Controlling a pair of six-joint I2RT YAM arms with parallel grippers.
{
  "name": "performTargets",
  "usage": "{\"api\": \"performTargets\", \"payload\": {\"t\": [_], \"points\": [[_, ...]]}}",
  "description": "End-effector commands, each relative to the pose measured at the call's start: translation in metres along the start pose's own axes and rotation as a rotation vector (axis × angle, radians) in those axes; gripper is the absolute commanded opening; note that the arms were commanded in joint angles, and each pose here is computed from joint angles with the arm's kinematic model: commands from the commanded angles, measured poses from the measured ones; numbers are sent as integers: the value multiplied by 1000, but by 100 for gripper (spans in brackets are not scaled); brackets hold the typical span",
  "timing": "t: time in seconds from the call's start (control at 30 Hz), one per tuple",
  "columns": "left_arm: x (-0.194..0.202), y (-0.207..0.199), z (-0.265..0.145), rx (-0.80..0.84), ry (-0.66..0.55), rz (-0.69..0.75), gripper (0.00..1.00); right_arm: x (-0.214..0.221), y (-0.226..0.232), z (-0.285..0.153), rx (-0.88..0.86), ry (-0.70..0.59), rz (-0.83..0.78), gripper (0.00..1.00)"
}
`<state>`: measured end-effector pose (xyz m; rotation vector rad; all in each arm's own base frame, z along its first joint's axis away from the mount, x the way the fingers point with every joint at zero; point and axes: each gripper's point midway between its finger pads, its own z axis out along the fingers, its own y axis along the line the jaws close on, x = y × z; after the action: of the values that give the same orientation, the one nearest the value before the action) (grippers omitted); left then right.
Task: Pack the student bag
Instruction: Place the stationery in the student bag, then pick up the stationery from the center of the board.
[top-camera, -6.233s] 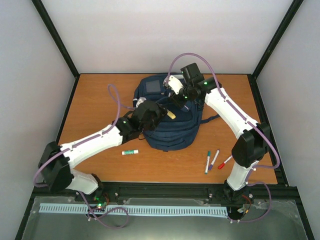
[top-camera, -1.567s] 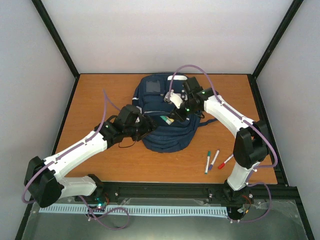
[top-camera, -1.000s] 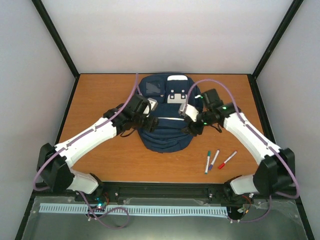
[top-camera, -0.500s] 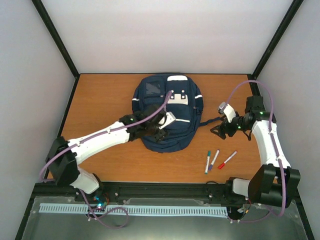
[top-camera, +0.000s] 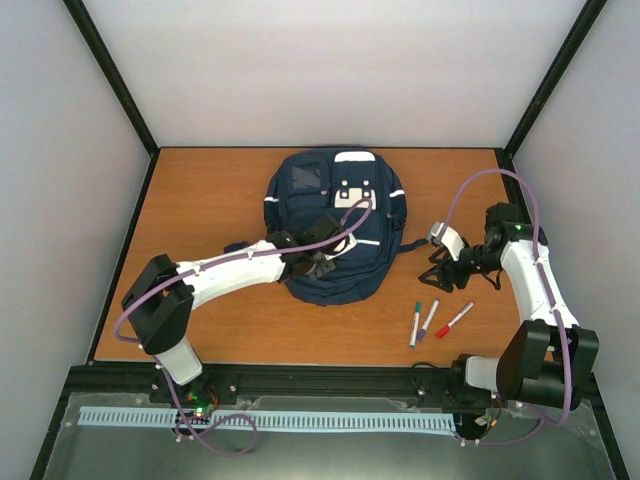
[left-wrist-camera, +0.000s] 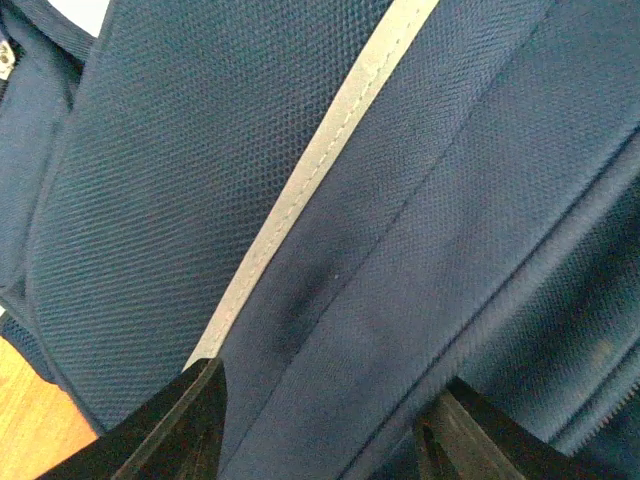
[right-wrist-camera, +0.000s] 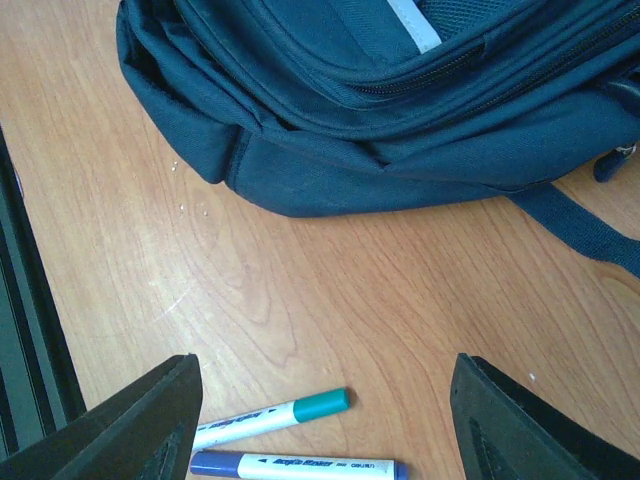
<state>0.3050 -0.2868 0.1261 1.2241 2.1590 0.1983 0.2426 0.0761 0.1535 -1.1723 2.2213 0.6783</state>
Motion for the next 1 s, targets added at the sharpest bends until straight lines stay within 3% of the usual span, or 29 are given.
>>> {"api": "performTargets", "payload": {"t": [0.0,0.23,0.47,0.63,0.97], "points": [[-20,7,5,-58,-33,21,51,0,7,1,-15,-19,-56,69],[-36,15,1,-128,-91,35,48,15,15,8,-25,39,-117,67],[-59,29,-10,-170,-145,-15,20,43,44,22,-141,111,-322,67],[-72,31,-17,-140,-165,-63,1,53,42,33,-155,203,-405,59],[-85,47,-31,-70,-220,-222,1,81,36,62,-48,460,-756,57]]}}
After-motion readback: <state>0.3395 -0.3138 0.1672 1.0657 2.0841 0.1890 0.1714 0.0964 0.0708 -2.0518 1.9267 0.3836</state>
